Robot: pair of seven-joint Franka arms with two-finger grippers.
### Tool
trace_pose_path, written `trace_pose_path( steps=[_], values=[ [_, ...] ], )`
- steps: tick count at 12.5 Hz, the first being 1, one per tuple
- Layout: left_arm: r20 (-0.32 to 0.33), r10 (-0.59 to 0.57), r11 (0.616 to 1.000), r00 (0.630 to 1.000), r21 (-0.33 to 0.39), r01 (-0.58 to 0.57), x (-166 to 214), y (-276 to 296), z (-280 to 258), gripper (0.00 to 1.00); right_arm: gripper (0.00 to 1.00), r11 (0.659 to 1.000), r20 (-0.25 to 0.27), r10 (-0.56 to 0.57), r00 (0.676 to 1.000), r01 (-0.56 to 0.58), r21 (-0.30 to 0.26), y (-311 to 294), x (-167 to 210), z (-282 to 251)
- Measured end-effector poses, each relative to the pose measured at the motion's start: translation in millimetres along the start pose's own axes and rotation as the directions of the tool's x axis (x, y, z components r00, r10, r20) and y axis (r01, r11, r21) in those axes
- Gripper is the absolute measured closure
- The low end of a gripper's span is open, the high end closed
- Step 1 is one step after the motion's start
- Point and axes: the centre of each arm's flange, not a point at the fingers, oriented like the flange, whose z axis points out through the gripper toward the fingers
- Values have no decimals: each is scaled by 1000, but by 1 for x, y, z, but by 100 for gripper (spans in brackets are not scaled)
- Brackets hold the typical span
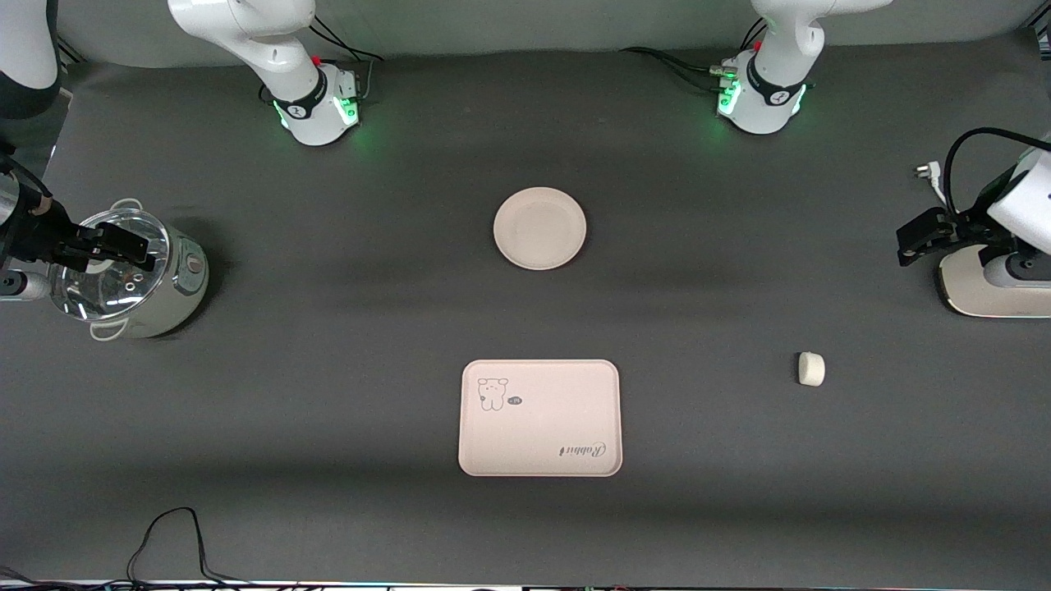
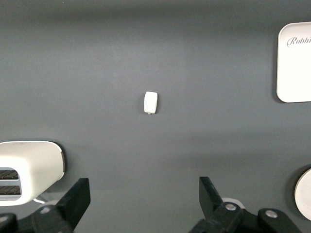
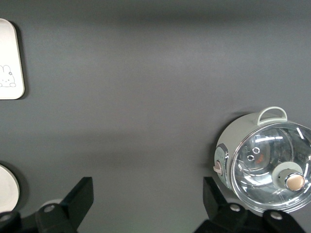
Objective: Place bun in plate and plate on tray
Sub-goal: 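Lower the left gripper onto the white bun and grasp it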
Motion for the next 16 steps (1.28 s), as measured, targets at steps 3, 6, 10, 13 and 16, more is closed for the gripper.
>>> trace_pose_path(
  steps=[3, 6, 10, 13, 16],
  values=[
    [8, 0, 1000, 1000, -7, 0, 2, 1, 5, 0, 0, 1000, 0, 0, 1000, 0, 0, 0, 0, 0],
    [50, 4, 1000, 999, -12, -4, 13, 2, 32, 0, 0, 1000, 1, 0, 1000, 0, 0, 0, 0, 0],
    [41, 16, 1000, 999, -22, -15, 57, 5, 184, 0, 0, 1000, 2, 0, 1000, 0, 0, 0, 0, 1],
    [-12, 56, 998, 998, -4, -56, 42, 14, 300, 0, 0, 1000, 2, 0, 1000, 0, 0, 0, 0, 1],
    [-28, 88, 996, 996, 9, -88, 28, 14, 357, 0, 0, 1000, 2, -2, 1000, 2, 0, 0, 0, 1]
  ],
)
